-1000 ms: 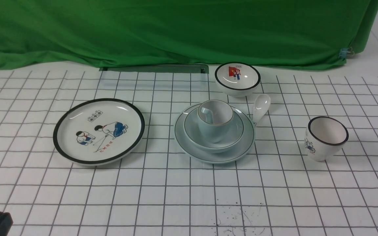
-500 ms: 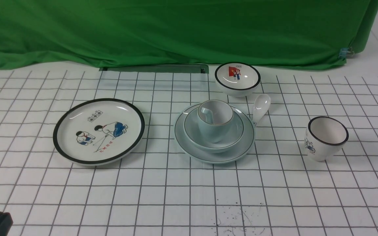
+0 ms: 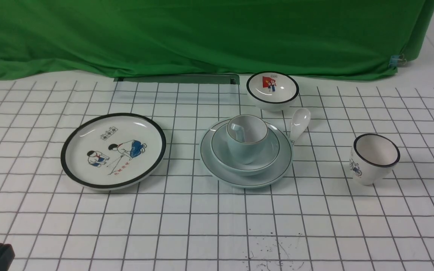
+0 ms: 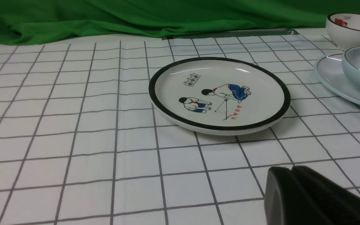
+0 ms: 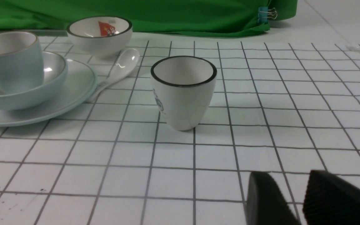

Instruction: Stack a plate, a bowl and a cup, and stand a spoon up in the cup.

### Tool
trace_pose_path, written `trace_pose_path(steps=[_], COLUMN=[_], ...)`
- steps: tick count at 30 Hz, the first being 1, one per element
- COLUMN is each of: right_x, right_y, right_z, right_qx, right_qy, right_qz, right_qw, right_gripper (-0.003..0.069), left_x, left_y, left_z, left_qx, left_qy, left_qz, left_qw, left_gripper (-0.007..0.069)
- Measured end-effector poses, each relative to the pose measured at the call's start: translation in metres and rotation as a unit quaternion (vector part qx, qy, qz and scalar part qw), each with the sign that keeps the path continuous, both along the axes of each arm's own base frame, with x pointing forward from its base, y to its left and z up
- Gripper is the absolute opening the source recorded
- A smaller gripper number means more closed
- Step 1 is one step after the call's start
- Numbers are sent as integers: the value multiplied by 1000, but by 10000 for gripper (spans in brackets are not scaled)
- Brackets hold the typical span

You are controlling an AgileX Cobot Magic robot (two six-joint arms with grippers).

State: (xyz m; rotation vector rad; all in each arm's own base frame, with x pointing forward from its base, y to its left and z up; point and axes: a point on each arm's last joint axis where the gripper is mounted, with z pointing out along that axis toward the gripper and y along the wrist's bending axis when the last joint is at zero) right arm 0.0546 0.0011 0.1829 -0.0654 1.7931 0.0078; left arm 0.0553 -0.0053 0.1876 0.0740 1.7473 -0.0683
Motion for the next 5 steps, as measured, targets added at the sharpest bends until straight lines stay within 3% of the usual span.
trace_pose_path(steps=[5], right_x=[0], right_y=[0], right_z=[0], right_qx=[0], right_qy=[0], right_qz=[0], right_qw=[1000], right_gripper=[240], left_x=[0], left_y=[0], left_z=[0], left_qx=[0], left_qy=[0], left_qz=[0], left_qw=[1000], left_gripper=[-29])
